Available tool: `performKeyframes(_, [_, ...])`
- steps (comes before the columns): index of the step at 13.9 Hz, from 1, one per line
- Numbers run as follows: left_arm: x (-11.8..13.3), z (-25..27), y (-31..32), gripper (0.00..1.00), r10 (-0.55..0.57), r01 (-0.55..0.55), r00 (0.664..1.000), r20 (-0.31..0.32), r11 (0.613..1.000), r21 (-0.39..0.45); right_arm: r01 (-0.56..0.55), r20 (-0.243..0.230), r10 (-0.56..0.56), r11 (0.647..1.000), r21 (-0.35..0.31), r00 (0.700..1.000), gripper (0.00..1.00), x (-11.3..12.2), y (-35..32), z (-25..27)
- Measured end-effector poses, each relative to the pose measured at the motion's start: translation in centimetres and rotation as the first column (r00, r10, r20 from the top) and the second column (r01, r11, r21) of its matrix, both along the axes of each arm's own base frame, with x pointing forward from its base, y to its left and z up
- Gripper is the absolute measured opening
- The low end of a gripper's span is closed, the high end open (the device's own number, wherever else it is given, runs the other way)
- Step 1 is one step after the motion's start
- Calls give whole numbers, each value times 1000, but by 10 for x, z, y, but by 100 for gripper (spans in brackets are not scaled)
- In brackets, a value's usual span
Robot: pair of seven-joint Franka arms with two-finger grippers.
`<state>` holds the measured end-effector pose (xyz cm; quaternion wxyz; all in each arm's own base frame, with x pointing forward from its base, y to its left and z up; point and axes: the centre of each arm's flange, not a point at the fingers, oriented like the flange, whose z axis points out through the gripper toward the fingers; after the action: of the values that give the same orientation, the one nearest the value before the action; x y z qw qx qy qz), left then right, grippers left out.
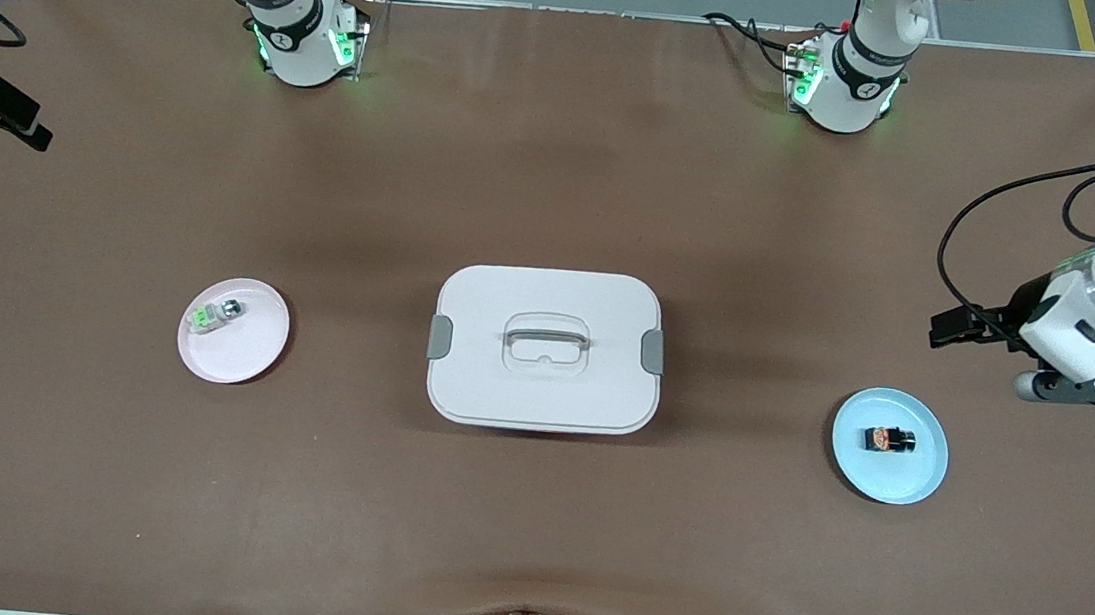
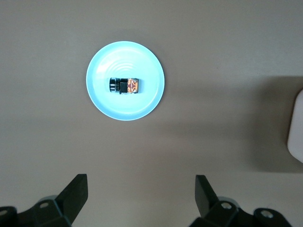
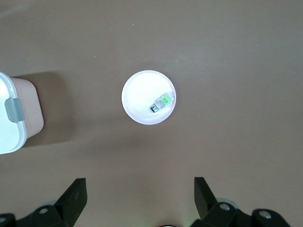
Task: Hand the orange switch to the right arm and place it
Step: 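Lower the left gripper and grasp the black-orange switch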
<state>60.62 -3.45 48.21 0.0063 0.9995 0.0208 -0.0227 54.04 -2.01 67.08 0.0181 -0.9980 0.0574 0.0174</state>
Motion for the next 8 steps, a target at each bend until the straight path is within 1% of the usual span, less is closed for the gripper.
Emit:
performKeyframes(5, [-3, -62, -2, 100, -2, 2, 999, 35, 1000, -3, 0, 7, 0, 1000, -1, 1000, 100, 1, 0, 0])
performKeyframes(8, [5, -99, -3, 100, -14, 14, 999, 49, 1000, 7, -2, 13, 2, 1000, -3, 1000, 100, 2, 1, 1])
